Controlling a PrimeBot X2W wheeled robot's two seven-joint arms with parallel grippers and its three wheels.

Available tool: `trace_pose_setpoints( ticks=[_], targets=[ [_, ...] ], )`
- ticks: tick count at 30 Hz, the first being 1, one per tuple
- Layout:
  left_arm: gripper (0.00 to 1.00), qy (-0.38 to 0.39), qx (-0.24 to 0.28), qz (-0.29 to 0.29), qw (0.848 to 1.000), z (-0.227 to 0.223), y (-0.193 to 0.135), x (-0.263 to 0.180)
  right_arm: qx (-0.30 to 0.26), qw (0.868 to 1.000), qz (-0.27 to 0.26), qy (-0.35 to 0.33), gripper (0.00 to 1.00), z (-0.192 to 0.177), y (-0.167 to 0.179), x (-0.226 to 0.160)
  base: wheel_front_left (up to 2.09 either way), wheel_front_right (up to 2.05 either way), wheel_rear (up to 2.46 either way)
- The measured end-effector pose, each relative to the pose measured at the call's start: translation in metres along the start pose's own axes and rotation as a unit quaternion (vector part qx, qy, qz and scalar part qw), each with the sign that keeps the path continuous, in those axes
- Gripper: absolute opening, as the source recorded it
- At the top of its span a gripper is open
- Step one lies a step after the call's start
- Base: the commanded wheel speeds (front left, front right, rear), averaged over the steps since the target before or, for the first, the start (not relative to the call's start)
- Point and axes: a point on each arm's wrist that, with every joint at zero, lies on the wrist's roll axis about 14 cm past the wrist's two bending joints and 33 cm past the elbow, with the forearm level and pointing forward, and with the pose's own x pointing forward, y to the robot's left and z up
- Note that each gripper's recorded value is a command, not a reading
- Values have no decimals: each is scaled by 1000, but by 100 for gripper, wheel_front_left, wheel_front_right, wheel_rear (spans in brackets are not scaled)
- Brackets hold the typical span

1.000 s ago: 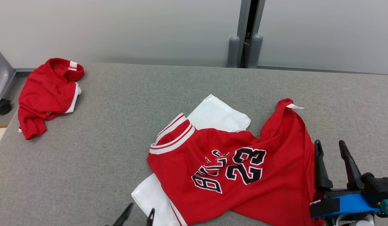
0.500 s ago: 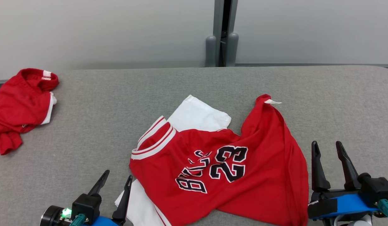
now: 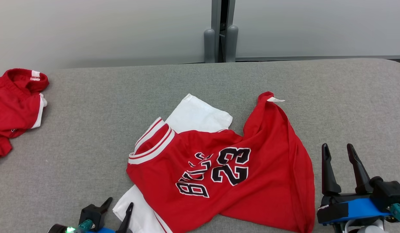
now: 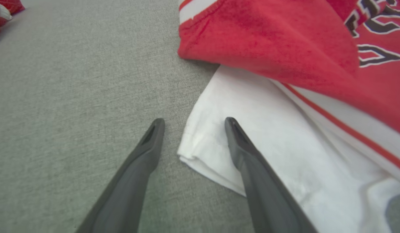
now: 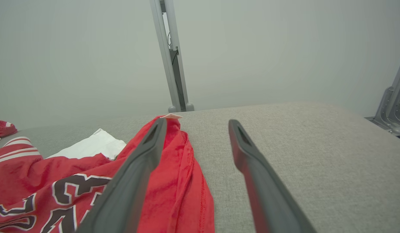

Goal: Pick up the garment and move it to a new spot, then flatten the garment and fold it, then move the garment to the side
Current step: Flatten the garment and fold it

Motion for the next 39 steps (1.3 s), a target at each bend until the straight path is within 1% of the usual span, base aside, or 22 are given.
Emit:
trace_pose_setpoints(
  ticks=[3,4,5,6,13,17,23,25,30,31,32,35,39],
  targets=[
    [100,15,-7,-3,1000,-6,-1,2,0,1000,1,-1,100,0,0,1,0,0,0],
    [73,17,-8,-4,1000,-7,-1,2,0,1000,1,-1,100,1,1,1,0,0,0],
    [35,19,-13,-5,1000,-8,-1,2,0,1000,2,-1,100,1,1,1,0,0,0],
    [0,21,-16,-6,1000,-8,-1,2,0,1000,2,-2,100,1,1,1,0,0,0],
    [0,5,-24,-4,1000,-4,-2,0,1,1000,7,-6,100,4,5,3,0,0,0],
    [0,-12,-34,31,999,1,15,-6,0,1000,10,-7,100,4,7,4,0,0,0],
    [0,-30,-52,89,994,0,42,-29,3,1000,26,-8,100,5,19,6,0,0,0],
    [0,-26,-60,104,992,-4,48,-37,4,1000,30,-8,100,5,21,8,0,0,0],
    [0,12,-90,122,988,-30,47,-58,5,999,35,-9,100,5,25,9,0,0,0],
    [12,14,-95,127,987,-32,48,-62,6,999,35,-9,100,4,25,9,0,0,0],
    [100,7,-92,133,987,-30,50,-65,6,999,35,-8,100,4,25,9,0,0,0],
    [100,-26,-75,142,987,-11,57,-67,6,999,36,-6,100,3,26,9,0,0,0],
    [100,-101,-51,132,985,36,57,-58,6,999,37,-5,100,3,27,8,0,0,0]
  ],
)
